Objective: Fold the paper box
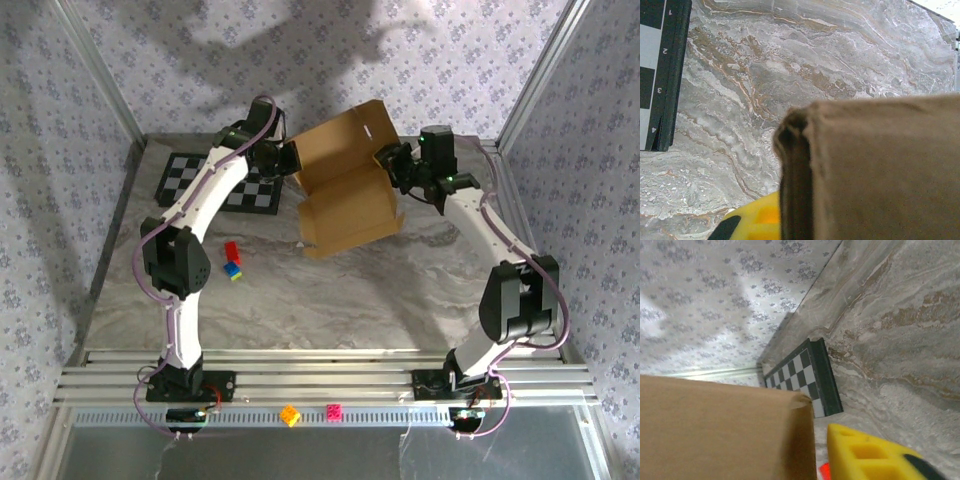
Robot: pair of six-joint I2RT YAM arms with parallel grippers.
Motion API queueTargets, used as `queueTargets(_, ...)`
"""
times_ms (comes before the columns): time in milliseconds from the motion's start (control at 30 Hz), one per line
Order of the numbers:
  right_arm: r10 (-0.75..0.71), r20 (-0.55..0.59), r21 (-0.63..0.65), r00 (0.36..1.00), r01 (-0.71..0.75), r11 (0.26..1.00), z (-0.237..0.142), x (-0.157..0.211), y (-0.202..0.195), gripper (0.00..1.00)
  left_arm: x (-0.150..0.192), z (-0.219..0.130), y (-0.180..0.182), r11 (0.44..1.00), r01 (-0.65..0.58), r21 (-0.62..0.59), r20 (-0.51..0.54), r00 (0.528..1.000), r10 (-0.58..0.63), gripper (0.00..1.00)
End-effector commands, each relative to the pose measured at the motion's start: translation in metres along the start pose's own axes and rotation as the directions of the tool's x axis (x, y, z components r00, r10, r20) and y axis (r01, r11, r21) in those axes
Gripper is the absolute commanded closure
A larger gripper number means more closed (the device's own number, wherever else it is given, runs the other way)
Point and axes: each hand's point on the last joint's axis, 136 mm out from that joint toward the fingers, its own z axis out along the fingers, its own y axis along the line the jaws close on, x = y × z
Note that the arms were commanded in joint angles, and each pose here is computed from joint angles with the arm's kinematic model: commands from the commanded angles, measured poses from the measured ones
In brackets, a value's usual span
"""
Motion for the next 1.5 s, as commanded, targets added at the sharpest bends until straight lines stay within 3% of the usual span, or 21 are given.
queueTargets(0, -0.053, -0.011, 0.053, 0.999, 0.054, 0.997, 0.002, 0.004, 0.001, 0.84, -0.005, -0.007, -0.015, 0.998, 0.016, 0.057, 0.003, 1.000, -0.016, 1.00)
queueTargets(100, -0.094, -0.015, 0.100, 0.995, 0.095, 0.990, 0.001, 0.006, 0.000, 0.99, -0.006, -0.009, -0.017, 0.998, 0.016, 0.060, 0.007, 1.000, -0.016, 1.00)
queueTargets(333, -0.202, -0.027, 0.204, 0.979, 0.203, 0.958, -0.007, 0.012, -0.005, 1.00, -0.006, -0.012, -0.015, 0.999, 0.025, 0.048, 0.012, 1.000, -0.026, 1.00)
queueTargets(367, -0.227, -0.037, 0.213, 0.973, 0.229, 0.950, -0.008, 0.015, -0.004, 0.97, -0.006, -0.013, -0.014, 0.999, 0.027, 0.044, 0.013, 1.000, -0.028, 1.00)
queueTargets(467, -0.364, -0.029, 0.213, 0.931, 0.361, 0.908, -0.025, 0.013, 0.015, 0.64, -0.004, -0.013, -0.008, 1.000, 0.026, 0.015, 0.006, 1.000, -0.026, 1.00)
queueTargets(533, -0.454, -0.015, 0.158, 0.891, 0.450, 0.879, -0.043, 0.013, 0.037, 0.49, -0.003, -0.014, -0.003, 1.000, 0.020, -0.008, -0.002, 1.000, -0.020, 1.00)
queueTargets(667, -0.584, -0.013, -0.105, 0.812, 0.579, 0.808, -0.086, 0.026, 0.093, 0.40, 0.000, -0.016, 0.008, 0.998, -0.019, -0.057, -0.038, 0.999, 0.017, 1.00)
queueTargets(733, -0.614, 0.018, -0.160, 0.789, 0.608, 0.777, -0.110, 0.022, 0.107, 0.40, 0.001, -0.017, 0.010, 0.997, -0.042, -0.067, -0.053, 0.998, 0.038, 1.00)
queueTargets(833, -0.557, 0.112, -0.204, 0.823, 0.568, 0.797, -0.138, -0.010, 0.112, 0.47, 0.003, -0.019, 0.011, 0.996, -0.068, -0.061, -0.069, 0.996, 0.064, 1.00)
queueTargets(1000, -0.467, 0.202, -0.255, 0.861, 0.507, 0.824, -0.143, -0.060, 0.116, 0.62, 0.009, -0.018, 0.009, 0.995, -0.098, -0.020, -0.115, 0.989, 0.095, 1.00)
queueTargets(1300, -0.462, -0.109, -0.441, 0.880, 0.374, 0.816, -0.062, -0.062, 0.086, 0.65, 0.016, -0.012, 0.008, 0.992, -0.118, 0.036, -0.175, 0.977, 0.122, 1.00)
queueTargets(1467, -0.573, -0.127, -0.484, 0.810, 0.453, 0.748, -0.064, -0.035, 0.094, 0.52, 0.017, -0.010, 0.010, 0.992, -0.116, 0.043, -0.186, 0.975, 0.122, 1.00)
